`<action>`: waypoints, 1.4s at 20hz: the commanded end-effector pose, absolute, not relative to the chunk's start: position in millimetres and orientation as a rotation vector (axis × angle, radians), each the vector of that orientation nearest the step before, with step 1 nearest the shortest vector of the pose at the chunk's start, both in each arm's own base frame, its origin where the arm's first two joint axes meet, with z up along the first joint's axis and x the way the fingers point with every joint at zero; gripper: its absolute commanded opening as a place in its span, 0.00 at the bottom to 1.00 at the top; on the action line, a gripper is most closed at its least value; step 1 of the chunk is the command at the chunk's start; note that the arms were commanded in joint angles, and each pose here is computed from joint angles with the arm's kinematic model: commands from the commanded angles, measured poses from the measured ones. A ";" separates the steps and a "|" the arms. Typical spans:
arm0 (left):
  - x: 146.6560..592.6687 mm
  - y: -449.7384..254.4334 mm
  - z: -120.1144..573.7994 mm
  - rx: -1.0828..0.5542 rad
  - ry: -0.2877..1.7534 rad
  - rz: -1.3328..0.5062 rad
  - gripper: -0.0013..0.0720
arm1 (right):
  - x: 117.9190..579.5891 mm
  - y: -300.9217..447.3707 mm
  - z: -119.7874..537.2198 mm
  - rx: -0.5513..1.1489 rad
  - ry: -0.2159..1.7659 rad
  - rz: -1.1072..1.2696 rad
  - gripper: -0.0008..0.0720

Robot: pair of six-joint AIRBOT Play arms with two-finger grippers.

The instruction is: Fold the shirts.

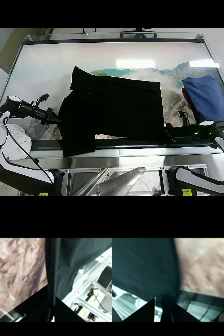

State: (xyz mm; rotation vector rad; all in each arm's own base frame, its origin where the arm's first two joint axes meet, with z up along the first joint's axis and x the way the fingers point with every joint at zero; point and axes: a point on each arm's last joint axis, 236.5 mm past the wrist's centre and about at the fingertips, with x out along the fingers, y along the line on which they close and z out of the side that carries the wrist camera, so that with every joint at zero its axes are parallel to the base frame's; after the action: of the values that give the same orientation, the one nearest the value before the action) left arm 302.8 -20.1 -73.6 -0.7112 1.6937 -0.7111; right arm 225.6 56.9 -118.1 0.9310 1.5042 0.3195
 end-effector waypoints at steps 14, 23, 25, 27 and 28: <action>174.4 -111.8 476.1 -0.274 -0.169 -1.443 0.05 | 238.5 88.9 472.0 0.119 -0.133 0.519 0.04; 213.0 -91.7 492.8 -0.039 -0.113 -0.997 0.05 | 247.2 50.9 464.4 0.104 -0.119 0.333 0.04; 260.1 -89.5 448.6 -0.096 0.074 -1.016 0.05 | 283.2 31.9 418.4 0.260 -0.027 0.409 0.04; 317.0 -93.9 393.5 -0.145 0.269 -1.012 0.05 | 324.7 20.1 347.6 0.382 0.109 0.458 0.04; 344.3 -98.7 365.1 -0.166 0.352 -1.011 0.05 | 345.2 17.2 307.3 0.446 0.183 0.464 0.04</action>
State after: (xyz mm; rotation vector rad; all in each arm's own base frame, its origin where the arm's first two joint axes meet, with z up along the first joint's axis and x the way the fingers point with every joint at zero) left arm 271.0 -91.5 444.7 -0.1554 0.0828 -1.0770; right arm 303.1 21.8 390.7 0.2907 0.0283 0.4008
